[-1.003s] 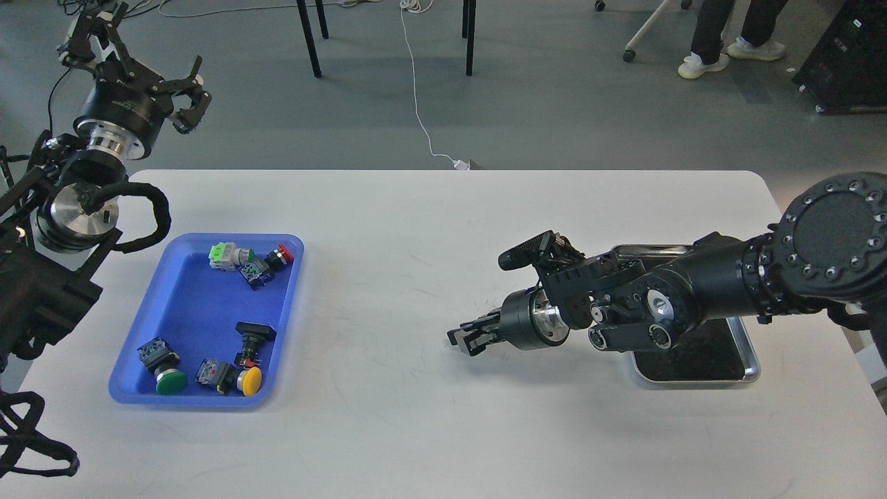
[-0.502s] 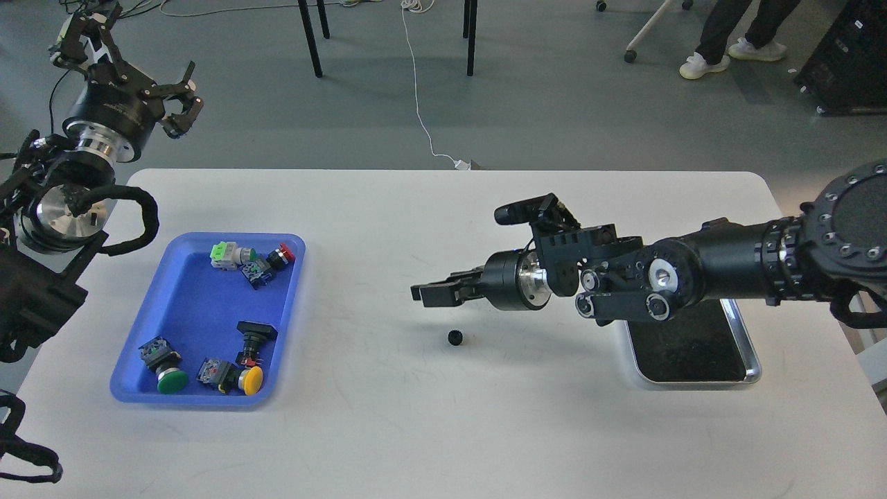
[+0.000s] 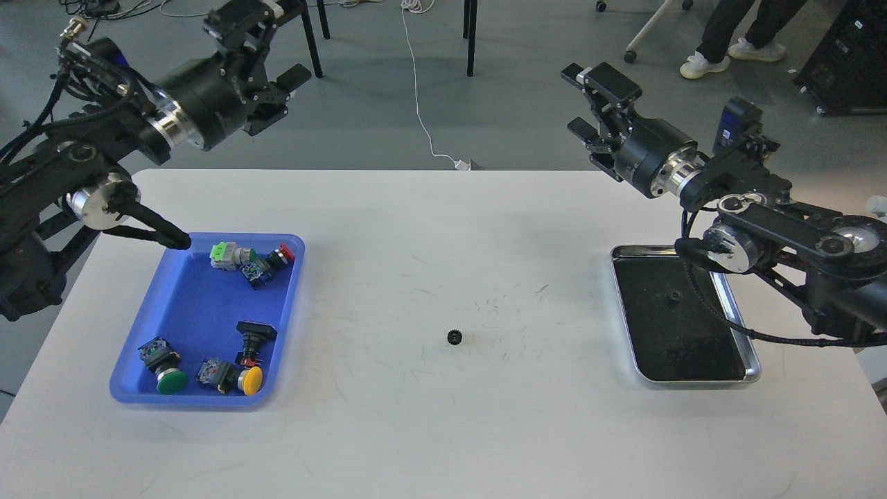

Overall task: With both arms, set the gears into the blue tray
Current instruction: 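Withdraw the right arm and swing the left gripper toward the gear, then lower the left gripper onto the black gear and grasp it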

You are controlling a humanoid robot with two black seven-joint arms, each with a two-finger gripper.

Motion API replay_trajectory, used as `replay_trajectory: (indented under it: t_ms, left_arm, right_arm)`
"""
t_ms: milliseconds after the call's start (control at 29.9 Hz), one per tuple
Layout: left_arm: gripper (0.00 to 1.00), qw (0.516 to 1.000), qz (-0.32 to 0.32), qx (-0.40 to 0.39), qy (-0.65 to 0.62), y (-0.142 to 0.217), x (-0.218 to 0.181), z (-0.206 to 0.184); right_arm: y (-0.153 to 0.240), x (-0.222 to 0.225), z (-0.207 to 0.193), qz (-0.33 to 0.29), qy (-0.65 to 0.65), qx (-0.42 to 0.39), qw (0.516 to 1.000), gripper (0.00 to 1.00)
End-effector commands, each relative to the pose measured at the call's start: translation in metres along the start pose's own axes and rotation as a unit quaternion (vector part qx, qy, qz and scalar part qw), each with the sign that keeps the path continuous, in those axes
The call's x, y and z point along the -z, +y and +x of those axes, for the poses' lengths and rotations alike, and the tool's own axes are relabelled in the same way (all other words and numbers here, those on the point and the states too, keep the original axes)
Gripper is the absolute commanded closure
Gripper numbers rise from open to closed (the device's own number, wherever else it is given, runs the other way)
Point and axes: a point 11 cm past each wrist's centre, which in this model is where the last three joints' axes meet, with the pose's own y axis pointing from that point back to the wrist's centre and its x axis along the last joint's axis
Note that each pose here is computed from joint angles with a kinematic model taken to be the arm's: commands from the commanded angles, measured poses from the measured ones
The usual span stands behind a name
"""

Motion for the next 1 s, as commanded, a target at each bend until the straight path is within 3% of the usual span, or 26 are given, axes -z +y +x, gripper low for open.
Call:
replay_trajectory:
  t_ms: [0, 134, 301, 602, 736, 970]
  left_arm:
    - [0.02, 0.99, -0.001, 0.065, -0.126, -0.011, -0.009, -0.038]
    - [0.03, 0.959, 0.02, 0.14, -0.244, -0.024, 0.013, -0.085]
    - [0.04, 0.915, -0.007, 0.197, -0.351, -0.035, 0.021, -0.139]
    - [0.1, 0.76, -0.046, 0.287, -0.581, -0.021, 0.076, -0.214]
    - [0.21, 0.756, -0.011, 0.312, -0.575, -0.004, 0.114, -0.218]
    - [0.28, 0.772, 0.025, 0.326, -0.545, 0.006, 0.149, -0.236]
  right_arm:
    - [0.03, -0.01, 0.038, 0.02, -0.104, -0.056, 0.993, 0.03]
    - [0.06, -0.019, 0.066, 0.038, -0.186, -0.092, 0.978, 0.02]
    - [0.092, -0.025, 0.091, 0.062, -0.26, -0.11, 0.957, 0.02]
    - [0.14, -0.056, 0.089, 0.086, -0.352, -0.111, 0.925, 0.02]
    - [0.152, -0.064, 0.086, 0.086, -0.361, -0.12, 0.921, 0.02]
    - [0.159, -0.07, 0.08, 0.085, -0.368, -0.123, 0.918, 0.02]
